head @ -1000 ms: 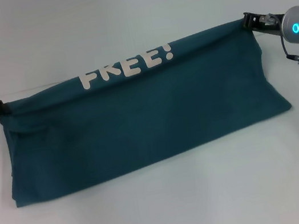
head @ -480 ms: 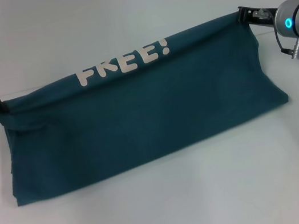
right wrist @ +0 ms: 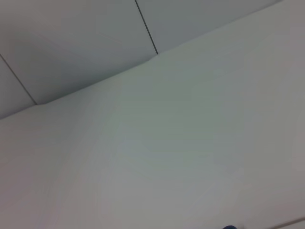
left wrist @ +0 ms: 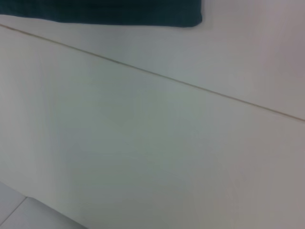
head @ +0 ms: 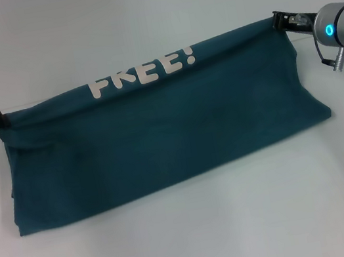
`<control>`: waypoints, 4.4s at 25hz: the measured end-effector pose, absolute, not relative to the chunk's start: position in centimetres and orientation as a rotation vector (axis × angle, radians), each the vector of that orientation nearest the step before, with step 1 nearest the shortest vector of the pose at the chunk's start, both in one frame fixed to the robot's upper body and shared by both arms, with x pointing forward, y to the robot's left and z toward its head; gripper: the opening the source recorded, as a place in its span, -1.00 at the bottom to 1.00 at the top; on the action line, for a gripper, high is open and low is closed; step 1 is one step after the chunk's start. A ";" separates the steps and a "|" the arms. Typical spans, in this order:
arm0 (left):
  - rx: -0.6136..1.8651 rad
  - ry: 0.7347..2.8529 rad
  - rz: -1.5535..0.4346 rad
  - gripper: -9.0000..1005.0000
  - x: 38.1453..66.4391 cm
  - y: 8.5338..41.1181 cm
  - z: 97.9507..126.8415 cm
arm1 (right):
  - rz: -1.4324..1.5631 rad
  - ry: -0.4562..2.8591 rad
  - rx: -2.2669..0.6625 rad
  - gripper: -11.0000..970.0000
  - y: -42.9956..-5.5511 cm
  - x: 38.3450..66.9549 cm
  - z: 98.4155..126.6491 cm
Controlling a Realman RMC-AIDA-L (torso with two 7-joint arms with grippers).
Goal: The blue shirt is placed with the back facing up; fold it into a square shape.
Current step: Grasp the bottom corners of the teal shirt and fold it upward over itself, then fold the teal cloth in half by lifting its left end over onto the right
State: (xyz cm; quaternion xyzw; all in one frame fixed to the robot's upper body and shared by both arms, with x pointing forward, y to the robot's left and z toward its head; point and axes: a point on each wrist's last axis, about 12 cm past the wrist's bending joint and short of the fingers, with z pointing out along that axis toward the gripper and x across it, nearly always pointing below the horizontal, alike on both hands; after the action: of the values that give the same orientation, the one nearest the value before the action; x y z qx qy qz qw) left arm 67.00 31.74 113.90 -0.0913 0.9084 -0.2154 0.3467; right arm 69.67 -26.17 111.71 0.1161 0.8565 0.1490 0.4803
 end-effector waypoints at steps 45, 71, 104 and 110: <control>-0.395 2.213 -0.929 0.41 62.1 34.6 113.5 | 0.993 2.184 -0.078 0.51 -29.9 63.6 113.8; -0.493 2.076 -1.102 0.40 57.3 36.1 110.4 | 1.161 2.035 0.048 0.51 -36.7 54.5 110.1; -0.327 2.280 -1.180 0.40 55.6 36.2 110.6 | 1.213 2.034 -0.078 0.51 -36.3 55.5 112.1; -0.505 2.291 -1.195 0.40 55.5 36.4 110.0 | 1.214 2.053 -0.097 0.51 -36.0 55.7 112.2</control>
State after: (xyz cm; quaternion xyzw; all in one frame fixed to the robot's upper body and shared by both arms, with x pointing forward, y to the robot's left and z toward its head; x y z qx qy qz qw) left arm 55.54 36.44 110.03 -0.1856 0.8423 -0.4391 0.2516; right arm 55.73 -36.01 112.23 -0.0376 0.7995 0.4730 0.3684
